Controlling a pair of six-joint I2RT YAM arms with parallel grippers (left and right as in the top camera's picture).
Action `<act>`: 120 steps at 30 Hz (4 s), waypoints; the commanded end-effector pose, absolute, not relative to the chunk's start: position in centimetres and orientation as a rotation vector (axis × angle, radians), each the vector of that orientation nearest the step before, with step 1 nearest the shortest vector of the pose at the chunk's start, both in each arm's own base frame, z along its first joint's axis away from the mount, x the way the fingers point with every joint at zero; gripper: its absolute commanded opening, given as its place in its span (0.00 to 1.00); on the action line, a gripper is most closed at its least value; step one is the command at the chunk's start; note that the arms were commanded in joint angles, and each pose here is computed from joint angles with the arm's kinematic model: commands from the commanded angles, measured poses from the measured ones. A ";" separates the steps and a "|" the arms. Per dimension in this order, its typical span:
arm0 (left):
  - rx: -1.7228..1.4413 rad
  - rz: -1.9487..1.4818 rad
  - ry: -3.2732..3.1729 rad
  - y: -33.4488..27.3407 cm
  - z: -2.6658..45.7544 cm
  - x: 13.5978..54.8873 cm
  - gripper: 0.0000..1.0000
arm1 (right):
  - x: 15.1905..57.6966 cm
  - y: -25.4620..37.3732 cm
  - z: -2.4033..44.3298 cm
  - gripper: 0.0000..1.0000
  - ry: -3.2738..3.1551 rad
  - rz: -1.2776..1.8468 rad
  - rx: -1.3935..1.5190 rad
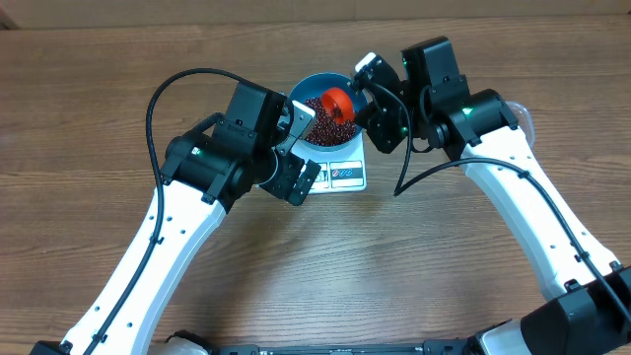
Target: Scoop item into bowl and weigh 150g on scale
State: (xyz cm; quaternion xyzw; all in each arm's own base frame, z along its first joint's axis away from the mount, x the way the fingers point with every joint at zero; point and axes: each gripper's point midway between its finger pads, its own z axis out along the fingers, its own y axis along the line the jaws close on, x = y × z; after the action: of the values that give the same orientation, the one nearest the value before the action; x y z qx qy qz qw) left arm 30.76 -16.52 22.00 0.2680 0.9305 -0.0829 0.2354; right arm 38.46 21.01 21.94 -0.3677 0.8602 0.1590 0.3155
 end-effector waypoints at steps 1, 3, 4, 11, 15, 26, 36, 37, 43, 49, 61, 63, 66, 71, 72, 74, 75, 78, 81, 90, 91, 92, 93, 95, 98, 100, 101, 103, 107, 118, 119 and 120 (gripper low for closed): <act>0.769 -0.238 2.554 -16.7 21.6 30.7 1.00 | 39.1 21.0 22.6 0.04 2.263 0.391 -0.930; 0.769 -0.238 2.554 -16.7 21.6 30.7 1.00 | 39.1 21.0 22.6 0.03 2.264 0.391 -0.930; 0.769 -0.238 2.554 -16.7 21.6 30.7 1.00 | 39.1 21.0 22.6 0.04 2.263 0.391 -0.930; 0.769 -0.238 2.554 -16.7 21.6 30.7 1.00 | 39.0 21.0 22.6 0.04 2.265 0.392 -0.930; 0.769 -0.238 2.554 -16.7 21.6 30.7 1.00 | 39.0 21.0 22.6 0.04 2.279 0.406 -0.901; 0.769 -0.238 2.554 -16.7 21.6 30.7 1.00 | 38.9 20.9 22.8 0.04 2.287 0.492 -0.871; 0.769 -0.238 2.554 -16.7 21.6 30.7 1.00 | 39.8 17.3 24.9 0.04 2.240 0.797 -0.725; 0.769 -0.238 2.554 -16.7 21.6 30.7 1.00 | 39.8 16.8 25.2 0.04 2.228 0.831 -0.709; 0.769 -0.238 2.554 -16.7 21.6 30.7 1.00 | 40.3 13.7 26.2 0.04 2.200 0.926 -0.608; 0.769 -0.238 2.554 -16.7 21.6 30.7 1.00 | 40.3 12.9 26.0 0.04 2.218 0.924 -0.582; 0.769 -0.238 2.554 -16.7 21.6 30.7 1.00 | 40.1 13.7 25.9 0.03 2.222 0.919 -0.604; 0.769 -0.238 2.554 -16.7 21.6 30.7 1.00 | 40.1 14.2 25.6 0.04 2.236 0.889 -0.620; 0.769 -0.238 2.554 -16.7 21.6 30.7 1.00 | 40.2 15.2 24.9 0.04 2.259 0.813 -0.652; 0.769 -0.238 2.554 -16.7 21.6 30.7 1.00 | 40.0 17.1 23.8 0.03 2.294 0.679 -0.717; 0.769 -0.238 2.554 -16.7 21.6 30.7 1.00 | 39.9 17.5 23.6 0.04 2.301 0.654 -0.728; 0.769 -0.238 2.554 -16.7 21.6 30.7 1.00 | 39.7 18.3 23.3 0.04 2.309 0.608 -0.756; 0.769 -0.238 2.554 -16.7 21.6 30.7 1.00 | 39.5 18.7 23.2 0.03 2.310 0.588 -0.774; 0.769 -0.238 2.554 -16.7 21.6 30.7 1.00 | 38.8 19.9 22.6 0.04 2.283 0.494 -0.908; 0.769 -0.238 2.554 -16.7 21.6 30.7 1.00 | 40.4 19.5 22.9 0.04 2.313 0.388 -0.748; 0.769 -0.238 2.554 -16.7 21.6 30.7 1.00 | 40.0 20.3 23.1 0.04 2.278 0.427 -0.819; 0.769 -0.238 2.554 -16.7 21.6 30.7 1.00 | 40.0 20.3 23.2 0.04 2.277 0.428 -0.816; 0.769 -0.238 2.554 -16.7 21.6 30.7 0.99 | 40.0 20.3 23.1 0.04 2.278 0.428 -0.816; 0.769 -0.238 2.554 -16.7 21.6 30.7 0.99 | 40.0 20.4 23.1 0.04 2.278 0.429 -0.816; 0.769 -0.238 2.554 -16.7 21.6 30.7 1.00 | 40.0 20.4 23.1 0.04 2.279 0.429 -0.817; 0.769 -0.238 2.554 -16.7 21.6 30.7 1.00 | 38.8 21.0 22.7 0.04 2.257 0.447 -0.948; 0.769 -0.238 2.554 -16.7 21.6 30.7 1.00 | 38.9 20.6 22.4 0.04 2.265 0.392 -0.955; 0.769 -0.238 2.554 -16.7 21.6 30.7 1.00 | 39.3 20.3 22.3 0.04 2.277 0.373 -0.920; 0.769 -0.238 2.554 -16.7 21.6 30.7 1.00 | 39.9 20.2 22.6 0.04 2.289 0.369 -0.844; 0.769 -0.238 2.554 -16.7 21.6 30.7 1.00 | 40.0 20.2 22.7 0.04 2.287 0.377 -0.837; 0.769 -0.238 2.554 -16.7 21.6 30.7 0.99 | 40.0 20.3 22.7 0.04 2.287 0.378 -0.838; 0.769 -0.238 2.554 -16.7 21.6 30.7 1.00 | 40.0 20.3 22.7 0.04 2.287 0.378 -0.838; 0.769 -0.238 2.554 -16.7 21.6 30.7 1.00 | 40.0 20.3 22.7 0.04 2.287 0.378 -0.838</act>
State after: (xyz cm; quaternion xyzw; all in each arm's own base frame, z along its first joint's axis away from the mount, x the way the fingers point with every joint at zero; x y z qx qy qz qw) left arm 30.76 -16.52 21.99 0.2680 0.9306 -0.0828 0.2352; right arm 39.63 19.88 21.91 -0.3214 0.8788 0.1446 0.3216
